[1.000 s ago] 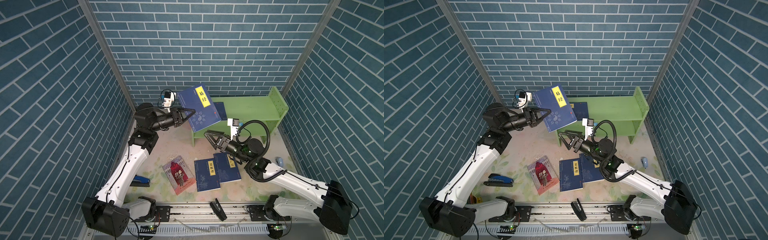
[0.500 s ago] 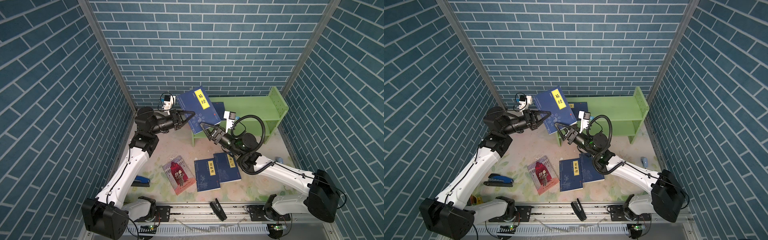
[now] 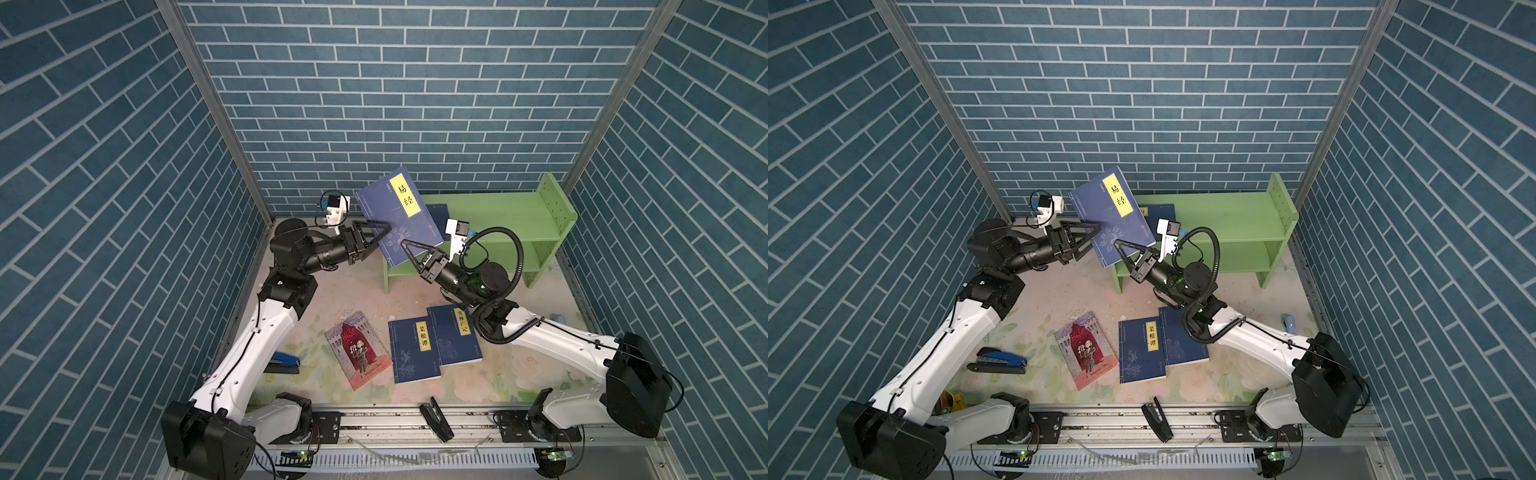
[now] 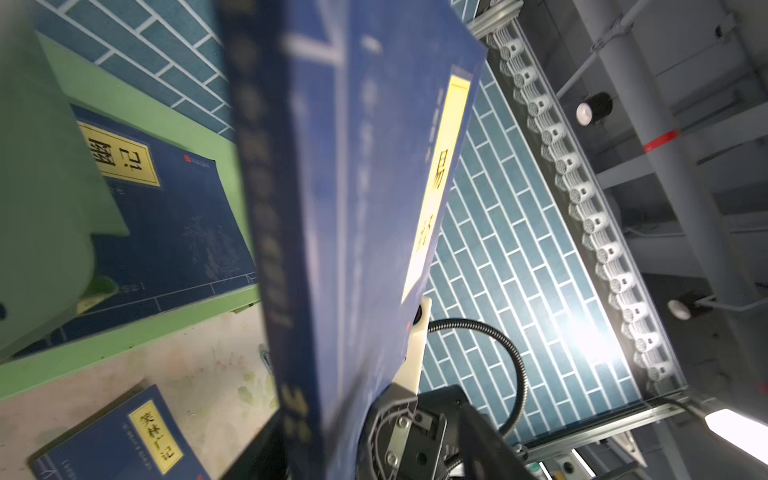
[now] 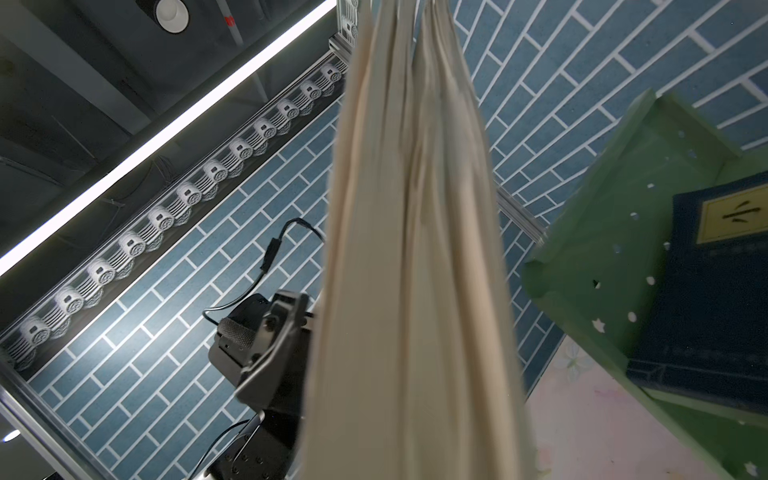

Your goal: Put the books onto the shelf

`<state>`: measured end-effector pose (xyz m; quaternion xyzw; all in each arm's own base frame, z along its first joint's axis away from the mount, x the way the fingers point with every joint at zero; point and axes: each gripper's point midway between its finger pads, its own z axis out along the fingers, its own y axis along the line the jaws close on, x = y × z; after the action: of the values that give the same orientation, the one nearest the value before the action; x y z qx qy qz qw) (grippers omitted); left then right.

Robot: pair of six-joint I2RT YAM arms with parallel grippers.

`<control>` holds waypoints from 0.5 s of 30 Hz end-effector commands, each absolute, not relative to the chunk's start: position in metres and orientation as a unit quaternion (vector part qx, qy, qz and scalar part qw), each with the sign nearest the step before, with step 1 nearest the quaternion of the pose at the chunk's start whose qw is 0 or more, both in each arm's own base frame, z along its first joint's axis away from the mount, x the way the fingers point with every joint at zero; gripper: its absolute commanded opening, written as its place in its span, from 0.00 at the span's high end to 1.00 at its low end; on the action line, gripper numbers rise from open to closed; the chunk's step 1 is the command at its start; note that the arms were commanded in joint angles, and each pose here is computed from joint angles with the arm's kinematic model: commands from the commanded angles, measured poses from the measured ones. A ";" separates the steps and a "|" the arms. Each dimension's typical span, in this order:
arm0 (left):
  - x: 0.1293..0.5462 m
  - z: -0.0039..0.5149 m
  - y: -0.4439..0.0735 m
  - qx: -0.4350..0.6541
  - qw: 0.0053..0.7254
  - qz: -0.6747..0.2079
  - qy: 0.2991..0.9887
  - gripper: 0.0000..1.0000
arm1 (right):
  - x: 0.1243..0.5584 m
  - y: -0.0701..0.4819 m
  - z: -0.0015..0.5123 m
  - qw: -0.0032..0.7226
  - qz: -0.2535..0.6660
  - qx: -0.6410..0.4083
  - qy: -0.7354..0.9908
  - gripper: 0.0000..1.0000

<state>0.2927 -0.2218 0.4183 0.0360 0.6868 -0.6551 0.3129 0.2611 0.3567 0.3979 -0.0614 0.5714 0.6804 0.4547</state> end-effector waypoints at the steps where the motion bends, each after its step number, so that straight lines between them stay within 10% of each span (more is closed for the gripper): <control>1: 0.280 0.410 -0.216 0.099 0.343 -0.606 0.711 0.15 | 0.250 0.334 0.417 0.460 0.682 -0.079 0.562 1.00; 15: 0.252 0.415 -0.191 0.232 0.343 -0.592 0.692 0.04 | 0.153 0.279 0.373 0.317 0.582 -0.273 0.697 1.00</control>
<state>0.2728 -0.1869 0.4056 0.1664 0.7154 -0.5781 0.3554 0.1843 0.2831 0.3933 -0.2037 0.6792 0.5969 0.3754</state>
